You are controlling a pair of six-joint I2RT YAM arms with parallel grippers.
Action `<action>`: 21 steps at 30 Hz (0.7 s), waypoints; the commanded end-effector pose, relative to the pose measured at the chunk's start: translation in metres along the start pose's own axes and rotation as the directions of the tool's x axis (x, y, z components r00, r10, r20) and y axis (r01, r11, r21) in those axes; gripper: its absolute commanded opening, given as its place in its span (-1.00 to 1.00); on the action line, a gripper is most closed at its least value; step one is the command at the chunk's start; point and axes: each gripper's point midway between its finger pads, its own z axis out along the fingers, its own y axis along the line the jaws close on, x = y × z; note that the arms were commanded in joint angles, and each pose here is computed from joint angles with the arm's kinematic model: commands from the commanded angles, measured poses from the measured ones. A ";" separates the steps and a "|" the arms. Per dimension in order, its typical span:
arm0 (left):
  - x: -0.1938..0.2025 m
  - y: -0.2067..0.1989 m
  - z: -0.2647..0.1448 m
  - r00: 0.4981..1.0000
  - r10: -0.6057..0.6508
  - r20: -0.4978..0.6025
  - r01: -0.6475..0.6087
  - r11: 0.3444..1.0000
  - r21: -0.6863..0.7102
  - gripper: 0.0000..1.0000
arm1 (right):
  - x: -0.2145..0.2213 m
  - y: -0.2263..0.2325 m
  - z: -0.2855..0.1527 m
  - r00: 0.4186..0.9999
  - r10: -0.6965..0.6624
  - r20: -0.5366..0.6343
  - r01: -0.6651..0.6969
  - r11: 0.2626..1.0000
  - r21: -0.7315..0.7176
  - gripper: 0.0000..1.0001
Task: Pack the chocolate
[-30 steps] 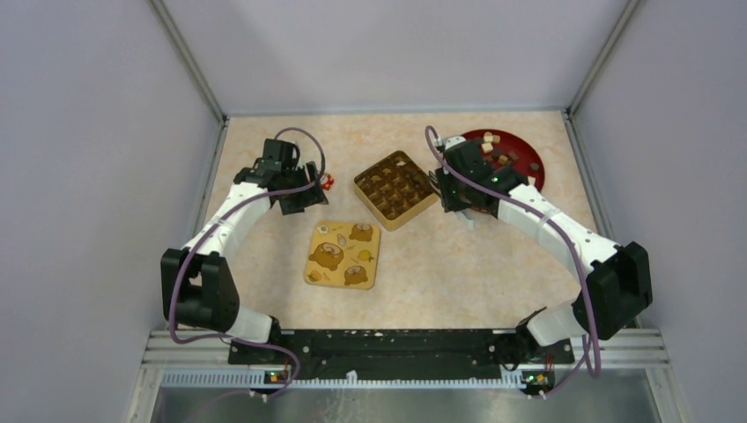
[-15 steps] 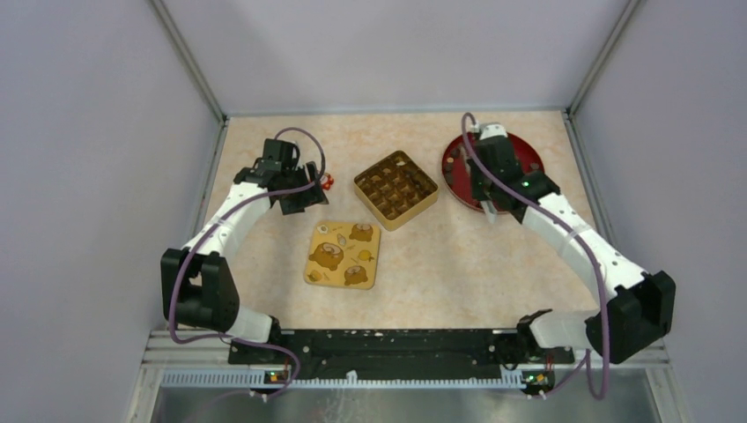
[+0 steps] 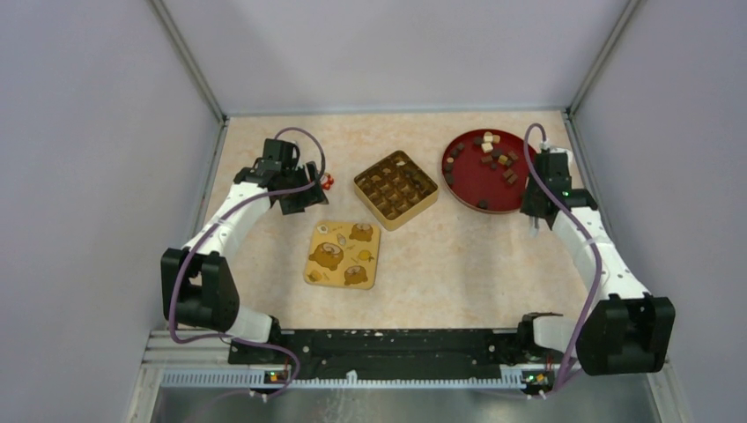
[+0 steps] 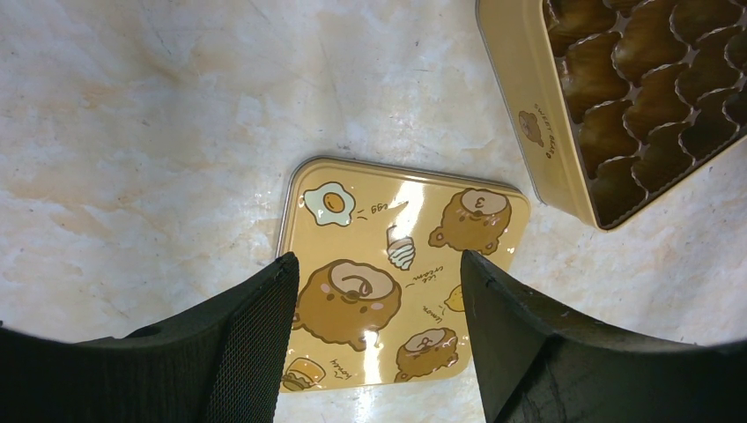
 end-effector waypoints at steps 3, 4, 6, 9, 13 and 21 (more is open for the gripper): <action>-0.012 -0.008 -0.003 0.999 0.013 0.037 -0.014 0.999 0.035 0.45 | -0.027 -0.002 0.001 0.994 0.080 0.079 -0.077 0.996 -0.036 -0.47; -0.012 -0.008 -0.002 0.999 0.012 0.035 -0.013 0.999 0.035 0.45 | -0.029 -0.002 0.002 0.993 0.087 0.083 -0.084 0.996 -0.039 -0.46; -0.012 -0.009 -0.002 0.999 0.011 0.036 -0.013 0.999 0.040 0.45 | -0.032 0.000 0.006 0.992 0.098 0.083 -0.094 0.994 -0.049 -0.43; -0.012 -0.009 -0.002 0.999 0.010 0.034 -0.012 0.999 0.042 0.45 | -0.036 0.004 0.013 0.992 0.097 0.082 -0.093 0.994 -0.057 -0.38; -0.013 -0.009 -0.003 0.999 0.012 0.038 -0.014 0.999 0.037 0.45 | -0.040 -0.007 0.022 0.991 0.111 0.075 -0.110 0.994 -0.020 -0.32; -0.015 -0.009 -0.003 0.999 0.013 0.040 -0.015 0.999 0.038 0.45 | -0.047 -0.010 0.028 0.990 0.109 0.087 -0.109 0.994 -0.008 -0.29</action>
